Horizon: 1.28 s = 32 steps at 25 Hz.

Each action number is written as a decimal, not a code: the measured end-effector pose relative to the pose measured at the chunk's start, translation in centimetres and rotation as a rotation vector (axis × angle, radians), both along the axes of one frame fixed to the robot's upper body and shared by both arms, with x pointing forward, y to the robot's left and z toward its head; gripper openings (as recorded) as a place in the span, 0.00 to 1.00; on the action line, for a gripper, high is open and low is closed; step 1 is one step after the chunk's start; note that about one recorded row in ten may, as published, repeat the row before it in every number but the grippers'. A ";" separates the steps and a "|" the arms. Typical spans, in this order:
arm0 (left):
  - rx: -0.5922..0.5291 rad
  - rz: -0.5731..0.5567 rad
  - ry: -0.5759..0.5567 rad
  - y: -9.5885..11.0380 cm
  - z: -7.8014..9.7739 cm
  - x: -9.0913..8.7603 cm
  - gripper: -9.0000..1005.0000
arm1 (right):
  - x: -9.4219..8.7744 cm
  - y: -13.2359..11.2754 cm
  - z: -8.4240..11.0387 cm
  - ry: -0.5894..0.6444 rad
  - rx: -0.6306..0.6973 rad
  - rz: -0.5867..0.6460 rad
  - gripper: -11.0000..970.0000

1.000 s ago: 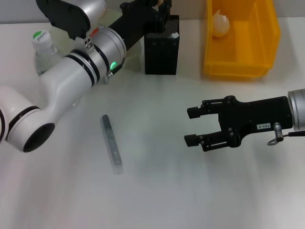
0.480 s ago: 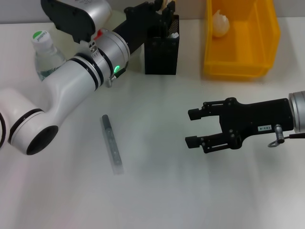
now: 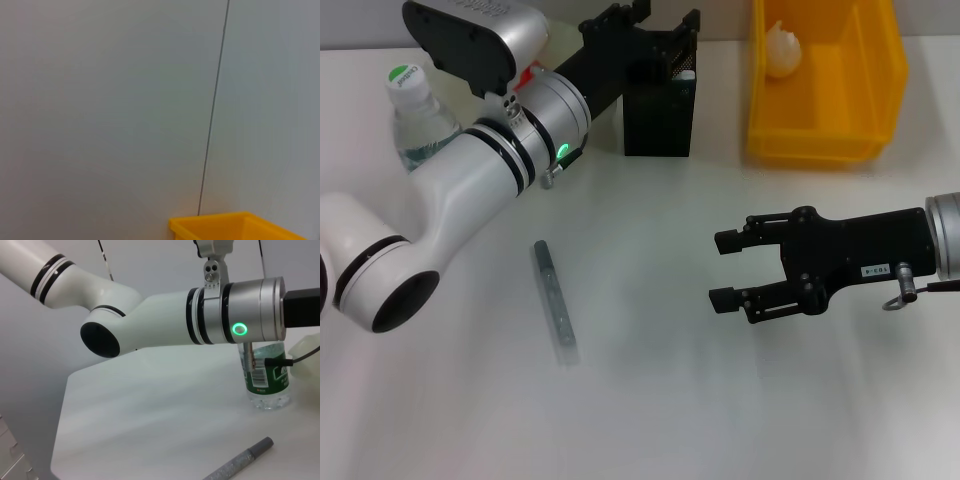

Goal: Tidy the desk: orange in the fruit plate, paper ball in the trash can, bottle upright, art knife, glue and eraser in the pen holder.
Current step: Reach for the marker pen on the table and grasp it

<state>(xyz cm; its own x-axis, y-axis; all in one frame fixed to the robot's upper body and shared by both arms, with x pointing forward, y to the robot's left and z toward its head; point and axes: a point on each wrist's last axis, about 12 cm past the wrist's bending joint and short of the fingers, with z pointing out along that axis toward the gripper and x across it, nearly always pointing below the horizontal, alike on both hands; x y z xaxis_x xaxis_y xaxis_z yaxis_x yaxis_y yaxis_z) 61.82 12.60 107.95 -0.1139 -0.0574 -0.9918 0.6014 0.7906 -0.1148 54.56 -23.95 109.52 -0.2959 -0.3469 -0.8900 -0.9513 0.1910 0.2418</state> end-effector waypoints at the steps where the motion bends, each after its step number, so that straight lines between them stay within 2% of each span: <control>1: -0.003 0.000 -0.001 0.0 0.0 0.0 0.53 | 0.0 0.0 0.0 0.000 0.000 0.000 0.80; 6: -0.062 -0.030 -0.005 0.2 0.2 -0.5 0.70 | 0.0 0.0 0.0 0.001 -0.001 0.000 0.80; 9: -0.134 -0.111 0.001 0.9 0.5 -1.1 0.80 | 0.0 0.0 0.0 0.000 0.001 -0.003 0.80; 13: -0.217 -0.274 -0.005 3.4 1.1 -2.4 0.82 | 0.0 -0.1 0.1 -0.002 0.003 -0.004 0.80; 15: -0.255 -0.375 -0.025 5.3 1.3 -3.9 0.84 | 0.1 -0.1 0.1 -0.004 0.003 -0.004 0.80; 17: -0.259 -0.421 -0.035 6.4 1.5 -4.6 0.85 | 0.1 -0.1 0.2 -0.005 0.004 -0.004 0.80; 19: -0.248 -0.473 -0.031 7.8 1.7 -5.2 0.86 | 0.1 -0.1 0.2 -0.006 0.007 -0.002 0.80; 20: -0.222 -0.538 0.001 9.5 1.9 -6.0 0.86 | 0.1 -0.1 0.3 -0.005 0.009 -0.001 0.80; 22: -0.201 -0.561 0.019 10.1 2.0 -6.3 0.86 | 0.1 -0.1 0.4 -0.004 0.013 -0.003 0.80; 25: -0.091 -0.629 0.087 12.6 2.2 -7.2 0.86 | 0.2 -0.1 0.5 -0.004 0.018 -0.010 0.80; 26: -0.091 -0.629 0.087 12.6 2.2 -7.2 0.86 | 0.2 -0.2 0.5 -0.003 0.021 -0.014 0.80; 32: 0.071 -0.684 0.095 14.8 3.3 -7.6 0.86 | 0.3 -0.5 0.6 0.030 0.028 -0.037 0.80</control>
<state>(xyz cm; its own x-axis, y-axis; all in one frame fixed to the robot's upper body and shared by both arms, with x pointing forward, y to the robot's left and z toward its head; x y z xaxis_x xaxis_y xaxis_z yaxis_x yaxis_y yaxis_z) 54.17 27.41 111.26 -0.1883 0.1229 -0.9744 0.9573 0.2447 -0.1541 54.85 -24.42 110.12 -0.3346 -0.3103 -0.8898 -0.9360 0.2192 0.2755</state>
